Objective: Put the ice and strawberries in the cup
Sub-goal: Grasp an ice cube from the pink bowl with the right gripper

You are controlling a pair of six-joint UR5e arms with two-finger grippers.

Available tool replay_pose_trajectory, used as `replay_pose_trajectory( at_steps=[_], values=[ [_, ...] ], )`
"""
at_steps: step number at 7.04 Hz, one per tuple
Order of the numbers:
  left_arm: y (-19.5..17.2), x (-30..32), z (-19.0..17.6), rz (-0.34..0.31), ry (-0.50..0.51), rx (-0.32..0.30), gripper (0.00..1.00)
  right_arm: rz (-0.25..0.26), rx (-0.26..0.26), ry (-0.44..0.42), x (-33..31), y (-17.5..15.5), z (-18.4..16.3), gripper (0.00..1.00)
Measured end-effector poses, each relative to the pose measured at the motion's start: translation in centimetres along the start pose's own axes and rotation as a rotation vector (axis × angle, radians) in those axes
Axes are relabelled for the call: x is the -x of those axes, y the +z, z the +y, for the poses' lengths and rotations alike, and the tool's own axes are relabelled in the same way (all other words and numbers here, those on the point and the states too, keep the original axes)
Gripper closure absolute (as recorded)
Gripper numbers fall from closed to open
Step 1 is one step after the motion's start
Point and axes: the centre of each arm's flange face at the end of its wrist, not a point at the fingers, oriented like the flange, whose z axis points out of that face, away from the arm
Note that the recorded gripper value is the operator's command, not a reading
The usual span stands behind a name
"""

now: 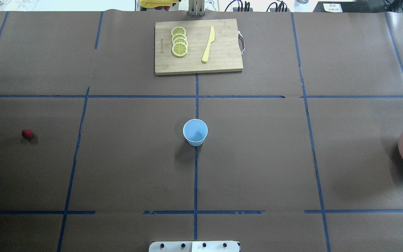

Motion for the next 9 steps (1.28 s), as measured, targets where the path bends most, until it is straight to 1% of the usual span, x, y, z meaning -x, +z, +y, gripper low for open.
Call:
replay_pose_trajectory(
  at_steps=[2, 4, 6, 8, 9],
  values=[
    [0.0, 0.0, 0.0, 0.0, 0.001, 0.0, 0.0, -0.007, 0.008, -0.015, 0.8, 0.4, -0.3, 0.0],
    [0.0, 0.0, 0.0, 0.0, 0.003, -0.001, 0.0, -0.01, 0.033, -0.065, 3.1, 1.6, -0.2, 0.0],
    [0.0, 0.0, -0.1, 0.0, 0.005, -0.002, 0.0, -0.008, 0.067, -0.135, 5.8, 2.8, 1.2, 0.0],
    [0.1, 0.0, -0.2, -0.001, 0.013, -0.008, 0.0, -0.006, 0.105, -0.188, 6.8, 4.6, 2.7, 0.0],
    [0.2, 0.0, -0.2, -0.001, 0.015, -0.008, 0.0, -0.002, 0.109, -0.24, 6.7, 5.6, 3.7, 0.0]
  ],
)
